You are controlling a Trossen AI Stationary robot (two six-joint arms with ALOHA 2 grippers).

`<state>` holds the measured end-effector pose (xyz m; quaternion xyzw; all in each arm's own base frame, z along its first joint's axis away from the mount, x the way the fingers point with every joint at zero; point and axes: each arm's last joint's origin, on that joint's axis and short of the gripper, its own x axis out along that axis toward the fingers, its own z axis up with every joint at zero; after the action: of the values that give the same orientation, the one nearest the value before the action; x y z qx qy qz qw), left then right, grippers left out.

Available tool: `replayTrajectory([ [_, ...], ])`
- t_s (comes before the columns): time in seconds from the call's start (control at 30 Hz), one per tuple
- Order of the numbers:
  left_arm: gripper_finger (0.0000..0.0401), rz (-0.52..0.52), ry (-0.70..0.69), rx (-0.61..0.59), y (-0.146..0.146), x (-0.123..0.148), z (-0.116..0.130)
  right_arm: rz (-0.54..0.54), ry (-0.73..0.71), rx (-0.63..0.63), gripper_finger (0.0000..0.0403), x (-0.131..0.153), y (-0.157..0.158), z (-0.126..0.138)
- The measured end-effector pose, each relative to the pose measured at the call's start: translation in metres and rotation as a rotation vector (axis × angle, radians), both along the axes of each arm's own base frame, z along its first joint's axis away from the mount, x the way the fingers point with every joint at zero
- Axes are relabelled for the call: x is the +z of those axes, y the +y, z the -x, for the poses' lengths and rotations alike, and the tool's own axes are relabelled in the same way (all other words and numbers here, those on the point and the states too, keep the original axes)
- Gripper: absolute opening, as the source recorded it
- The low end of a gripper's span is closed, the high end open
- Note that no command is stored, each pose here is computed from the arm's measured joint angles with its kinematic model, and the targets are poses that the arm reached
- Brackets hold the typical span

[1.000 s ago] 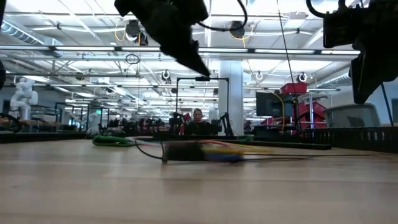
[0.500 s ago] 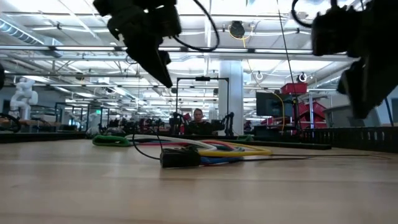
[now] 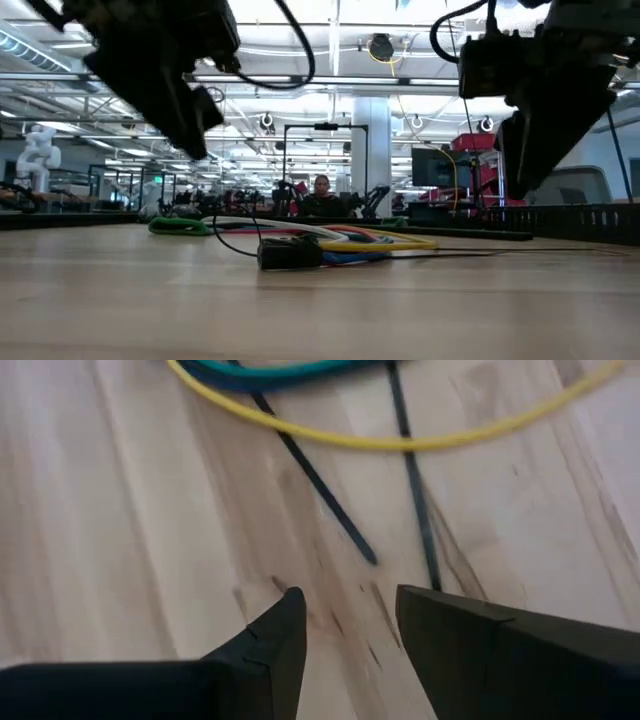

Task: Ziptie cables
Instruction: Wrap the black zip tie on the cable

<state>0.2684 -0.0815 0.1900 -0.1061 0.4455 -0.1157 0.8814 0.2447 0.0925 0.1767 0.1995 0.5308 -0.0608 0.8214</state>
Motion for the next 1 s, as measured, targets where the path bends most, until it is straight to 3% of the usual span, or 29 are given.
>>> replayTrajectory([
  [0.2, 0.0141, 0.028, -0.046, 0.087, -0.012, -0.018, -0.018, 0.018, 0.023, 0.023, 0.0149, -0.001, 0.001, 0.003],
  [0.4, 0.0141, 0.097, 0.073, 0.184, -0.018, -0.044, -0.023, 0.03, 0.027, 0.048, 0.0149, -0.001, 0.004, 0.005],
  [1.0, 0.0141, 0.083, 0.0, 0.282, -0.033, -0.04, -0.027, 0.071, 0.038, 0.071, 0.0148, -0.002, 0.007, 0.009],
])
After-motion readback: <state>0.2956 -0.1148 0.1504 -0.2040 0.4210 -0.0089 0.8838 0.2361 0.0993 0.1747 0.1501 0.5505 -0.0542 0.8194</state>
